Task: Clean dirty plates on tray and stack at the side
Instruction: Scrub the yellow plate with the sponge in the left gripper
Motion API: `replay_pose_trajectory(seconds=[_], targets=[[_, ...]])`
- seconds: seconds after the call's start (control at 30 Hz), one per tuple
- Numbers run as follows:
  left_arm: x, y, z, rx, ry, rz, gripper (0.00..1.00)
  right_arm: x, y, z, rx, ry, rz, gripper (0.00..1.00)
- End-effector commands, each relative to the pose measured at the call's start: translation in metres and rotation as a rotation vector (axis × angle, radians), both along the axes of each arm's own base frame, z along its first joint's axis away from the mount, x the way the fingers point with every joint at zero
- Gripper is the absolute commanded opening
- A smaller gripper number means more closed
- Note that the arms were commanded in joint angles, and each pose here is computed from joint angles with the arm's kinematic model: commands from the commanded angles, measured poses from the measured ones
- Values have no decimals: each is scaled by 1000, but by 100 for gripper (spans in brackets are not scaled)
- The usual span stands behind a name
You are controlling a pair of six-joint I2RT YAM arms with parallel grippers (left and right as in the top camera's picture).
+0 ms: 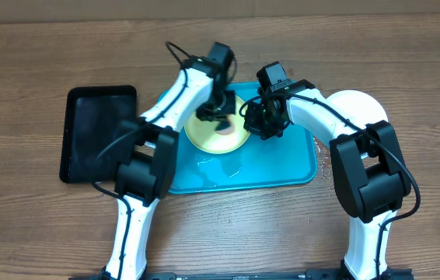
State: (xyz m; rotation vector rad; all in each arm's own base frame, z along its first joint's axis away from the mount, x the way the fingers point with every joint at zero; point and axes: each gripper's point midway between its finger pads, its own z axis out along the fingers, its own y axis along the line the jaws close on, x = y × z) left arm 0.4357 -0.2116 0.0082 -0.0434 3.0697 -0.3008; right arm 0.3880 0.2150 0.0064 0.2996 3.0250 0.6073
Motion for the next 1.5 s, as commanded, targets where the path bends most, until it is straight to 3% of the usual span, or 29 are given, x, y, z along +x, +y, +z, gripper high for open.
replay_pose_trajectory(seconds=[0.0,0.13,0.23,0.43,0.5,0.63,0.73,0.93,1.03,1.17,1.47], targets=[[12,91,-24,268,8,141,4,-13,-5,-18,-36,49,6,4],[-7,95,-25,265,86,35,4,-13,-5,-18,-36,49,6,4],[-26,82,-24,190,158,-144,4,-13,-5,-18,-36,49,6,4],[-68,25,-6,-209,211,-582,4,-12,-5,-18,-35,48,6,4],[-72,15,0,-286,199,-635,4,-13,-5,-18,-35,49,6,4],[-67,11,0,-306,168,-639,4,-13,-5,-18,-35,49,6,4],[-50,13,-6,-252,135,-551,4,-12,-5,-18,-35,48,6,4],[3,83,-23,236,39,-67,4,-12,-5,-18,-36,48,7,4],[9,114,-19,412,1,48,4,-12,-6,-18,-38,47,6,4],[4,128,-15,494,11,62,4,-12,-6,-18,-38,47,6,4],[-2,130,-15,502,33,93,4,-12,-6,-18,-38,48,6,4]])
